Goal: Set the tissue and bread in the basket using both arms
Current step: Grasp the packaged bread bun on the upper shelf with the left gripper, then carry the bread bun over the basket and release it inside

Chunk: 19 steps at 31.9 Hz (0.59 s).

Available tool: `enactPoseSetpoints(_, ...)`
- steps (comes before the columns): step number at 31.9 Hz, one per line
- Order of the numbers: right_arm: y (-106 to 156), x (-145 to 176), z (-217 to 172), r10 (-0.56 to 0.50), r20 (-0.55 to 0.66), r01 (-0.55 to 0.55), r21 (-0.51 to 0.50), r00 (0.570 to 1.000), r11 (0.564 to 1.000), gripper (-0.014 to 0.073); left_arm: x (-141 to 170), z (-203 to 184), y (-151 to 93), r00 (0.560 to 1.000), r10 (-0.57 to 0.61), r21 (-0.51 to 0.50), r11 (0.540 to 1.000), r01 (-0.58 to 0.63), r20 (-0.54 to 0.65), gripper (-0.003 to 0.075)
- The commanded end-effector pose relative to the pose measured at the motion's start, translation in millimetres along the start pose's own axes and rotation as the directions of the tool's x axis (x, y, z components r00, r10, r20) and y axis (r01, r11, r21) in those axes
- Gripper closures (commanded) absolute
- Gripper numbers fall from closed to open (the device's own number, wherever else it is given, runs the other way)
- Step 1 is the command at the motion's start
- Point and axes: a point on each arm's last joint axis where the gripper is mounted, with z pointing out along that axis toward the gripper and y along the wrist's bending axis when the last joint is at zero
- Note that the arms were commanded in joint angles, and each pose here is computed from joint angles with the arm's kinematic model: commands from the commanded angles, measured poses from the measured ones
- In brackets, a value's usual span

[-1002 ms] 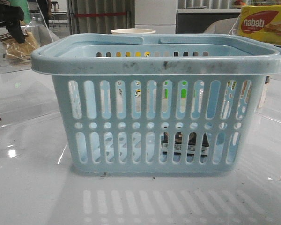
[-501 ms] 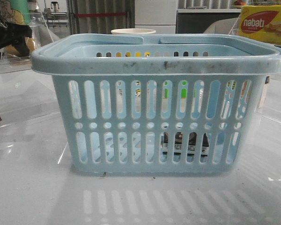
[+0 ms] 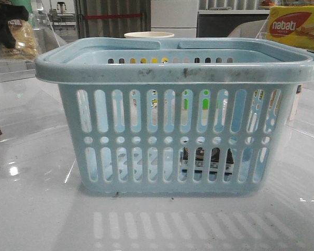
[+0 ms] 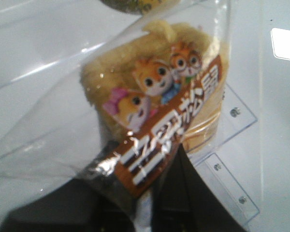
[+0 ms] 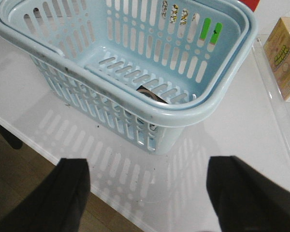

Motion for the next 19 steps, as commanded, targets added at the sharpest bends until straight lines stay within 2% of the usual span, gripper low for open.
enactPoseSetpoints(1, -1, -13, -6, -0.016, 0.095, 0.015, 0.01, 0.995, 1.0, -0.0007, -37, -62, -9, 0.984, 0.017, 0.019, 1.0, -0.02, 0.178, 0.063)
enactPoseSetpoints(5, -1, -13, -6, -0.016, 0.095, 0.015, 0.01, 0.995, 1.0, -0.0007, -45, -107, -17, 0.978, 0.055, 0.029, 0.998, -0.062, 0.201, 0.063)
enactPoseSetpoints(13, -1, -13, -6, -0.016, 0.095, 0.015, 0.01, 0.995, 1.0, -0.0007, -37, -208, -69, 0.94, 0.231, 0.131, 0.954, -0.269, 0.251, 0.063)
enactPoseSetpoints(19, -1, -13, -6, -0.016, 0.095, 0.015, 0.01, 0.995, 1.0, -0.0007, -14, -250, -125, 0.892, 0.347, 0.282, 0.86, -0.426, 0.289, 0.063)
